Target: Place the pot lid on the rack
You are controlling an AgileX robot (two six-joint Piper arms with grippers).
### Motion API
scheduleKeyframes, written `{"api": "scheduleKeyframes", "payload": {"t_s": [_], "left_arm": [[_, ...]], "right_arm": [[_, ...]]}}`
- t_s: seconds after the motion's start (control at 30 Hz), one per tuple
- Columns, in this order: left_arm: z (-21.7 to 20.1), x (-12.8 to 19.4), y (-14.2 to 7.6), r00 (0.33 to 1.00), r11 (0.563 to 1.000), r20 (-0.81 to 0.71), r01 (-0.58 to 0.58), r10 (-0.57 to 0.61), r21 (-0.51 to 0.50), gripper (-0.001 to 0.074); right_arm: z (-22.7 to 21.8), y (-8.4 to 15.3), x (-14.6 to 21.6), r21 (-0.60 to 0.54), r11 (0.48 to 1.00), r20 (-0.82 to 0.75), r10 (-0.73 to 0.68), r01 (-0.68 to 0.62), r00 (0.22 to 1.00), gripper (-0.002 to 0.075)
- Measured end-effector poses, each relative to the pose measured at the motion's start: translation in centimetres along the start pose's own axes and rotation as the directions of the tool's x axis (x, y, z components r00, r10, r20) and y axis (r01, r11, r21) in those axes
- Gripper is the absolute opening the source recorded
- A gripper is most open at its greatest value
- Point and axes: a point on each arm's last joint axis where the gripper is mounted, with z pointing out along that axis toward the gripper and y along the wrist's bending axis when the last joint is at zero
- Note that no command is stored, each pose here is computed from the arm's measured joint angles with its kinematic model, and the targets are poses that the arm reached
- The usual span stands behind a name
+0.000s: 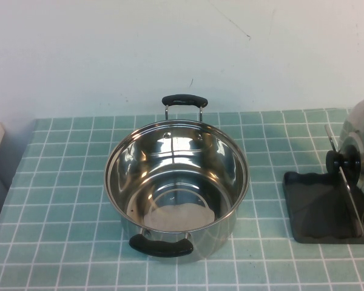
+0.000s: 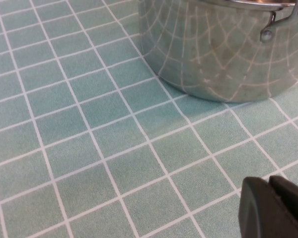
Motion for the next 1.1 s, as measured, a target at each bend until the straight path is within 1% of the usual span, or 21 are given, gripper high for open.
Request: {"api": "scheduleKeyframes", "payload": {"t_s": [0.2, 0.27, 0.37, 0.43, 0.53, 0.67, 0.8, 1.1], "left_arm": [[0.0, 0.0, 0.0, 1.0, 1.0, 0.0, 0.0, 0.0, 0.0, -0.0002], [0.0, 0.0, 0.0, 1.0, 1.0, 0.0, 0.0, 0.0, 0.0, -0.0002], [0.0, 0.0, 0.0, 1.0, 1.0, 0.0, 0.0, 0.0, 0.0, -0.0002], [0.0, 0.0, 0.0, 1.0, 1.0, 0.0, 0.0, 0.0, 0.0, -0.0002], [0.0, 0.0, 0.0, 1.0, 1.0, 0.0, 0.0, 0.0, 0.0, -0.0002], [0.0, 0.0, 0.0, 1.0, 1.0, 0.0, 0.0, 0.0, 0.0, -0.0002], [0.0, 0.0, 0.0, 1.0, 1.0, 0.0, 0.0, 0.0, 0.0, -0.0002], [0.0, 0.0, 0.0, 1.0, 1.0, 0.0, 0.0, 0.0, 0.0, -0.0002]], "right_arm": [[0.0, 0.3, 1.4, -0.024, 0.999, -0.135, 0.025, -0.029, 0.991, -0.0001], [-0.1, 0.4, 1.4, -0.033, 0.998, -0.137, 0.042, -0.047, 0.99, -0.0001], [-0.1, 0.6, 1.4, -0.057, 0.985, -0.137, 0.153, -0.163, 0.979, -0.0001], [-0.1, 0.7, 1.4, -0.079, 0.973, -0.139, 0.203, -0.215, 0.969, -0.0001], [-0.1, 0.9, 1.3, -0.111, 0.961, -0.143, 0.235, -0.252, 0.961, -0.0001], [-0.1, 0.9, 1.3, -0.132, 0.96, -0.143, 0.228, -0.247, 0.963, -0.0001], [-0.1, 0.8, 1.3, -0.131, 0.968, -0.138, 0.198, -0.216, 0.97, -0.0001], [-0.1, 0.8, 1.3, -0.13, 0.97, -0.137, 0.189, -0.207, 0.972, -0.0001]]}}
